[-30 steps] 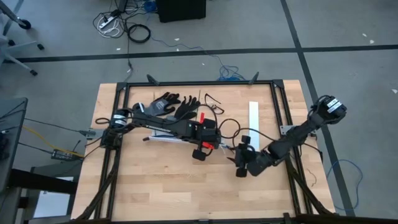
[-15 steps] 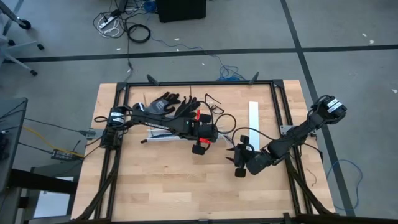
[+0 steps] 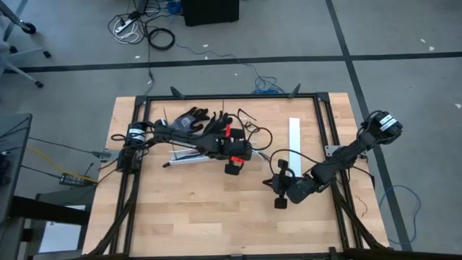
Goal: Ziptie cables
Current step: Put the ziptied cables in a white cable duct
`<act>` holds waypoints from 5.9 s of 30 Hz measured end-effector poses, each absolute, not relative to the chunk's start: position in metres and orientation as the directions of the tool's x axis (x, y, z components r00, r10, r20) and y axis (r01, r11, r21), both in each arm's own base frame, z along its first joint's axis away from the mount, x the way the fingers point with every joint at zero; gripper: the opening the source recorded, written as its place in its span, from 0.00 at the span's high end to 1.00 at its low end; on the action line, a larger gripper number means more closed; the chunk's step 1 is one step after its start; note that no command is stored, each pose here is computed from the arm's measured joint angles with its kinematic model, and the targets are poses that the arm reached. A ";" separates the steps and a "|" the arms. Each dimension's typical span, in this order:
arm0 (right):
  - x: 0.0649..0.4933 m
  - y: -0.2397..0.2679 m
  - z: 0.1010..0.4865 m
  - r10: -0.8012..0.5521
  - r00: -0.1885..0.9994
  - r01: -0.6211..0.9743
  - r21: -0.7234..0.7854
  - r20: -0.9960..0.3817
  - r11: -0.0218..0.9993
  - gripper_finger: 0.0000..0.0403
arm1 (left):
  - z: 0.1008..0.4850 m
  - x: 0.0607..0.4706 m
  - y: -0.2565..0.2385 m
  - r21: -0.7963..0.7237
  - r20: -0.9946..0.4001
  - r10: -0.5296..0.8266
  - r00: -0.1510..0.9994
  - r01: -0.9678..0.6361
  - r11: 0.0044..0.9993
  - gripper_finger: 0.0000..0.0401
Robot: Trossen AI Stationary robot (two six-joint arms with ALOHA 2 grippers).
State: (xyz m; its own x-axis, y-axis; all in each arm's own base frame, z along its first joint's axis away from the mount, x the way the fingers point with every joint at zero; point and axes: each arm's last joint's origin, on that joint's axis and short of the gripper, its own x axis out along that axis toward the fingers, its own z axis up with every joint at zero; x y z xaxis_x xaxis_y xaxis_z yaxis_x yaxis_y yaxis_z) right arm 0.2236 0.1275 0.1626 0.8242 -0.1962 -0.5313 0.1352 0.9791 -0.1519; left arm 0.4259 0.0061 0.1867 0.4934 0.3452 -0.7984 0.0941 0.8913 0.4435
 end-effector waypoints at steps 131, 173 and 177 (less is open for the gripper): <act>0.252 0.032 0.152 0.008 0.685 -0.160 -0.140 -0.728 0.977 1.00 | 0.223 0.407 0.012 0.210 -0.897 0.152 0.416 0.097 0.973 0.80; 0.314 0.029 0.196 0.065 0.978 -0.080 -0.068 -0.197 0.995 0.48 | 0.170 0.216 -0.046 0.303 -0.603 0.441 0.665 -0.319 0.898 0.80; 0.348 0.023 0.186 0.070 0.961 -0.078 -0.019 -0.268 0.997 0.44 | 0.159 0.213 -0.038 0.289 -0.621 0.418 0.662 -0.303 0.908 0.80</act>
